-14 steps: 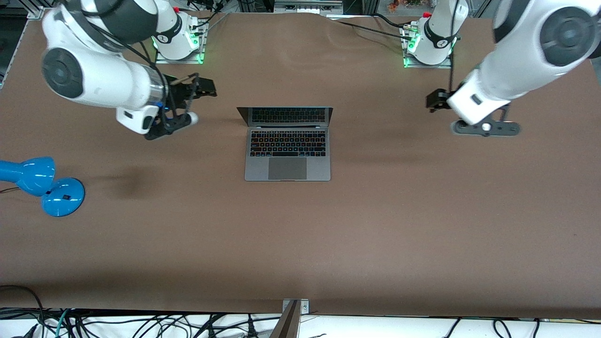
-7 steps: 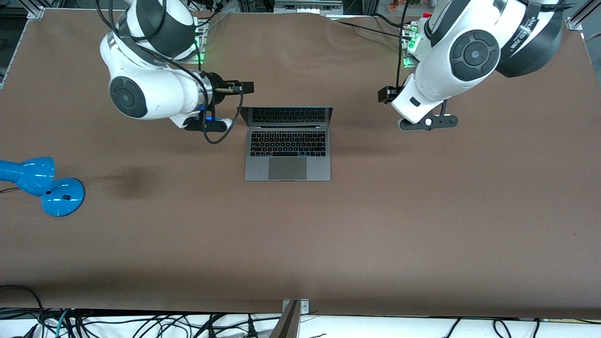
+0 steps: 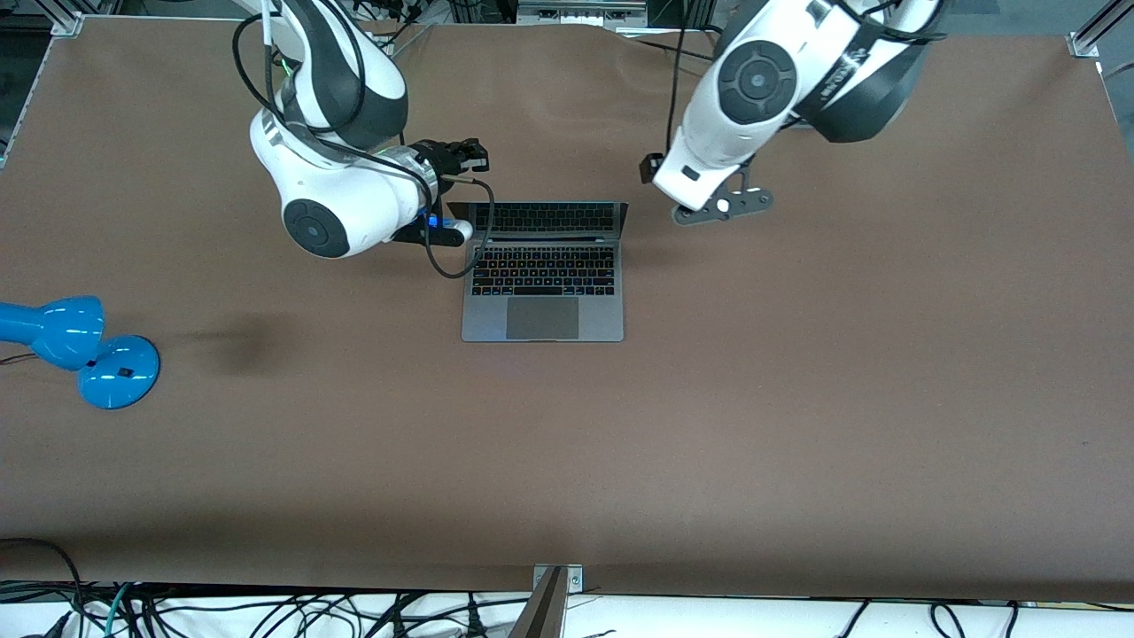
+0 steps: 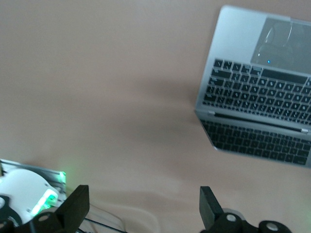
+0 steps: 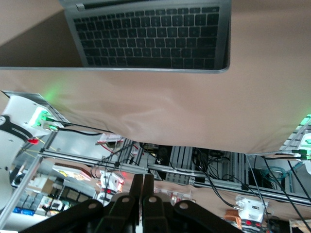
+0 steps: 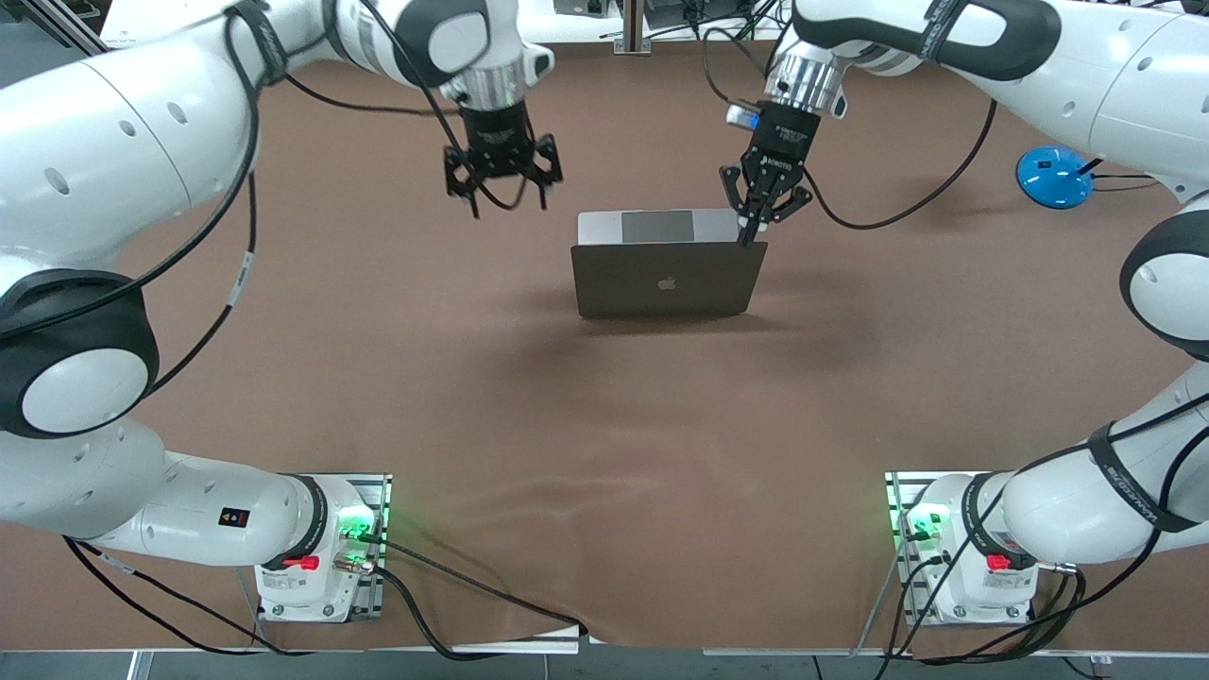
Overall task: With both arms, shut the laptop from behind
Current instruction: 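Lower both grippers behind the laptop screen and contact its back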
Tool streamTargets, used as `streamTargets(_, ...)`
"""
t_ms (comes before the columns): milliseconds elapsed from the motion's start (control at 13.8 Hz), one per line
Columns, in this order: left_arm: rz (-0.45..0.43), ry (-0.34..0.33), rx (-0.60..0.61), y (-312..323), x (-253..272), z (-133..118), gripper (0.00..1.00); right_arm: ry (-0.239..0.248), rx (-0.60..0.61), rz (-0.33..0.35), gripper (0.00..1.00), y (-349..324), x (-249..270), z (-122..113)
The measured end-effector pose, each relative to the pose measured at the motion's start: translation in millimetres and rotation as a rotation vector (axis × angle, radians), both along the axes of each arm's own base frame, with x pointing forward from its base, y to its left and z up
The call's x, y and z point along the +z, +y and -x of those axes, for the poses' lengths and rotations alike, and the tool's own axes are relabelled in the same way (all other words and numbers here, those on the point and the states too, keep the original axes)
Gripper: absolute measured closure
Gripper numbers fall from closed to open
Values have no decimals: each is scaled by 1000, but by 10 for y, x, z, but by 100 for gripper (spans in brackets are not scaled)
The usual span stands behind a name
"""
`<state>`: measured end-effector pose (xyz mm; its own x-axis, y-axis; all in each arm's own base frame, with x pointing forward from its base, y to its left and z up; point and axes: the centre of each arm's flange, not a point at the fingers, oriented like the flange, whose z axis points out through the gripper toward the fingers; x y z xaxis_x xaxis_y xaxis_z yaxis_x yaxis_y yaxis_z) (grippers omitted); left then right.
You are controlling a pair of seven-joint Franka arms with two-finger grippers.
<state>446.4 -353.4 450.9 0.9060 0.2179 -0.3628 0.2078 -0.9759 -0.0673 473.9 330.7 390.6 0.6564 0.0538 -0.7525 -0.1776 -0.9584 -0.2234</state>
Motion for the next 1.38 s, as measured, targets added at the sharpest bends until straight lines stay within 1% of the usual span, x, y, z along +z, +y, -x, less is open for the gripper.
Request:
streamTargets(73, 12, 22, 2, -61, -72, 63, 0, 19, 15, -6, 97, -12, -119, 30)
streamTargets(291, 26, 58, 13, -214, -271, 142, 1, 78, 55, -26, 99, -73, -531, 83)
streamTargets(436, 30, 68, 22, -391, -378, 224, 2, 92, 74, -37, 99, -126, -710, 87)
streamTargets(508, 27, 68, 32, -502, -437, 284, 9, 86, 70, -39, 99, -137, -744, 66)
streamTargets(581, 22, 69, 43, -624, -504, 356, 16, 66, 59, -41, 99, -140, -762, 28)
streamTargets(654, 17, 74, 52, -732, -579, 424, 18, 44, 46, -42, 99, -139, -771, -9)
streamTargets(799, 17, 81, 58, -877, -701, 507, 40, 8, 33, -37, 99, -148, -787, -63)
streamTargets(872, 20, 90, 72, -910, -743, 518, 52, -7, 32, -32, 99, -157, -794, -83)
streamTargets(944, 28, 101, 84, -922, -768, 513, 64, -25, 33, -25, 99, -168, -802, -106)
streamTargets(1017, 34, 103, 91, -927, -784, 501, 74, -44, 33, -19, 99, -177, -808, -131)
streamTargets(1162, 44, 101, 101, -939, -827, 472, 96, -73, 30, -15, 99, -181, -805, -173)
streamTargets(1235, 49, 101, 107, -947, -869, 453, 99, -86, 26, -16, 99, -179, -790, -198)
streamTargets(1380, 59, 104, 119, -966, -983, 410, 99, -119, 14, -24, 99, -169, -737, -268)
